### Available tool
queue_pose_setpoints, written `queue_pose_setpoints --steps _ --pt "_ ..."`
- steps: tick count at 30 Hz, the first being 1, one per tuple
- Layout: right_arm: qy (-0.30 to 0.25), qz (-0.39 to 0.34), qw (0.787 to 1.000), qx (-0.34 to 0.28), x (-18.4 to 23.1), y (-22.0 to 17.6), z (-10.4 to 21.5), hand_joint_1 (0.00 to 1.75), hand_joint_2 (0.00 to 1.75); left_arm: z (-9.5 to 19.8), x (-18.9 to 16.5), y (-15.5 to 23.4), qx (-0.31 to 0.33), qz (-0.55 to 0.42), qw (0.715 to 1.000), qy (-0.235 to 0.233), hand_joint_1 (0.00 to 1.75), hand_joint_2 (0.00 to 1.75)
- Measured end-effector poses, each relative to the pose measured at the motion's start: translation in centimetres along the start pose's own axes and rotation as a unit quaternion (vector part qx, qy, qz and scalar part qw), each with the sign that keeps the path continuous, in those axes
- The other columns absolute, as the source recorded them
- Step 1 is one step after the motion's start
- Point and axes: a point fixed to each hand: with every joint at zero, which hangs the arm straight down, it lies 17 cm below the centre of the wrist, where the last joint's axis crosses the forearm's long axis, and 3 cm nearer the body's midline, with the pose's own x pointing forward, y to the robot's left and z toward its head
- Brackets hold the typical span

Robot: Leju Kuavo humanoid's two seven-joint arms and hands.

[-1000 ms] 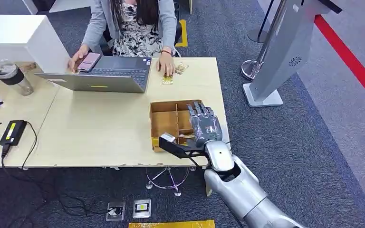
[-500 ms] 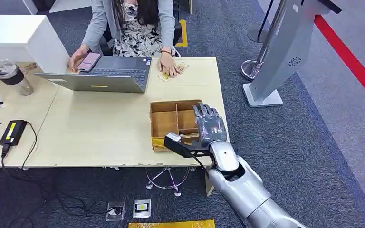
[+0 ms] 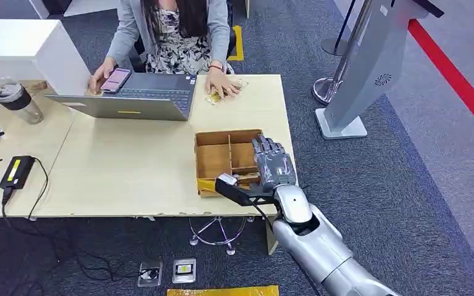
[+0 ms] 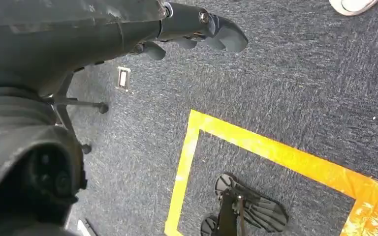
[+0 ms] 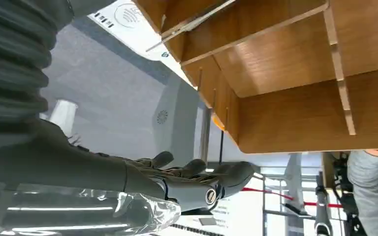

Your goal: Pass the card to the sensor for recognition and then transmit it.

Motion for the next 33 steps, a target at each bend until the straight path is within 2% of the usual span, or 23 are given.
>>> queue_pose_setpoints --steps 12,13,14,15,18,19,20,21,22,33 --pt "-0.002 -0.011 1.0 0.021 0.2 2.0 0.5 0.0 1.75 0.0 0.0 -0.1 -0.003 -0.001 1.0 0.0 0.0 0.0" --pt "-0.001 -0.01 1.0 0.022 0.1 2.1 0.6 0.35 1.75 0.0 0.0 -0.1 -0.003 -0.001 1.0 0.0 0.0 0.0" --pt "0.0 -0.01 1.0 0.023 0.1 2.2 0.6 1.55 1.75 0.0 0.0 -0.1 -0.003 -0.002 1.0 0.0 0.0 0.0" --pt "0.001 -0.01 1.0 0.024 0.0 2.2 0.6 1.75 1.75 0.0 0.0 -0.1 -0.003 -0.002 1.0 -0.001 0.0 0.0" --pt "0.006 -0.01 1.0 0.025 -0.1 2.4 0.6 1.75 1.75 0.0 0.1 -0.1 -0.004 -0.003 1.0 -0.002 0.0 0.0" --pt "0.007 -0.009 1.0 0.025 -0.2 2.5 0.6 1.68 1.75 0.0 0.1 -0.1 -0.004 -0.003 1.0 -0.002 0.0 0.0" --pt "0.008 -0.008 1.0 0.025 -0.3 2.5 0.6 0.44 1.75 0.0 0.1 -0.1 -0.004 -0.003 1.0 -0.003 0.0 0.0" --pt "0.008 -0.008 1.0 0.025 -0.3 2.6 0.6 0.44 1.75 0.0 0.1 -0.1 -0.004 -0.003 1.0 -0.003 0.0 0.0" --pt "0.008 -0.008 1.0 0.024 -0.3 2.6 0.6 0.0 1.75 0.0 0.1 -0.1 -0.004 -0.004 1.0 -0.003 0.0 0.0" --pt "0.002 -0.01 1.0 0.02 0.2 2.5 0.6 0.0 1.75 0.0 0.0 -0.2 -0.005 -0.011 1.0 -0.003 0.0 0.0"
